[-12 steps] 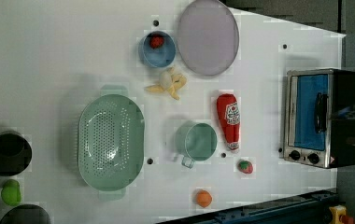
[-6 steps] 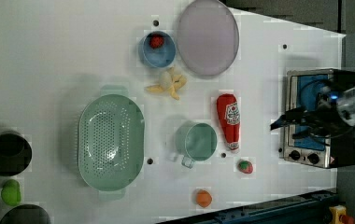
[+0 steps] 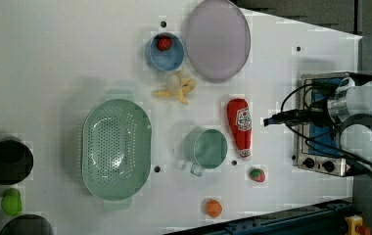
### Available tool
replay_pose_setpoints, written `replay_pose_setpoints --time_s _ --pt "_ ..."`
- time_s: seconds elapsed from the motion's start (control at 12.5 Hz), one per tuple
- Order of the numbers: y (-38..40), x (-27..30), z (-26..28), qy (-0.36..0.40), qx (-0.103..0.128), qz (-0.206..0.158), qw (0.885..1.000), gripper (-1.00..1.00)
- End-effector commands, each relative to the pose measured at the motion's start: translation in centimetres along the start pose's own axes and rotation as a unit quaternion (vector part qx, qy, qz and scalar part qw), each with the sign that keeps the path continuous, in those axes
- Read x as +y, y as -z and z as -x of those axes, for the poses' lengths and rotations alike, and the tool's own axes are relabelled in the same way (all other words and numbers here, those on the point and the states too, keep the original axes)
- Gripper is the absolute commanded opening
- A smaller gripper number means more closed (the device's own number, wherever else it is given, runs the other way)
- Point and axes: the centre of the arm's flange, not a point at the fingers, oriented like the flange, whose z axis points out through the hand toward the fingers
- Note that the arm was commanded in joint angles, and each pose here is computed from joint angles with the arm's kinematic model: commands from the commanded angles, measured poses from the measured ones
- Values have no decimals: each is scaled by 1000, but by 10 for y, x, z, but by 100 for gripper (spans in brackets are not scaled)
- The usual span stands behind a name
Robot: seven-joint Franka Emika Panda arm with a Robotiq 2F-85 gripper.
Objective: Pick Ketchup from the table and place it in strainer.
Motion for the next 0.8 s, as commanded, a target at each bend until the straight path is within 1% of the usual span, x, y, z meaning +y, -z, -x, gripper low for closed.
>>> replay_pose_setpoints --time_s 0.08,0.32,0.4,0.56,0.64,0.8 --pt "-37 -8 3 53 21 3 998 100" --pt "-75 -13 3 57 21 1 998 100" --pt "-85 -13 0 61 25 3 998 100" --pt "-103 -15 -5 85 35 19 996 100" --pt "-113 -16 -7 94 33 24 995 100" --pt "-132 -17 -7 100 28 24 994 100"
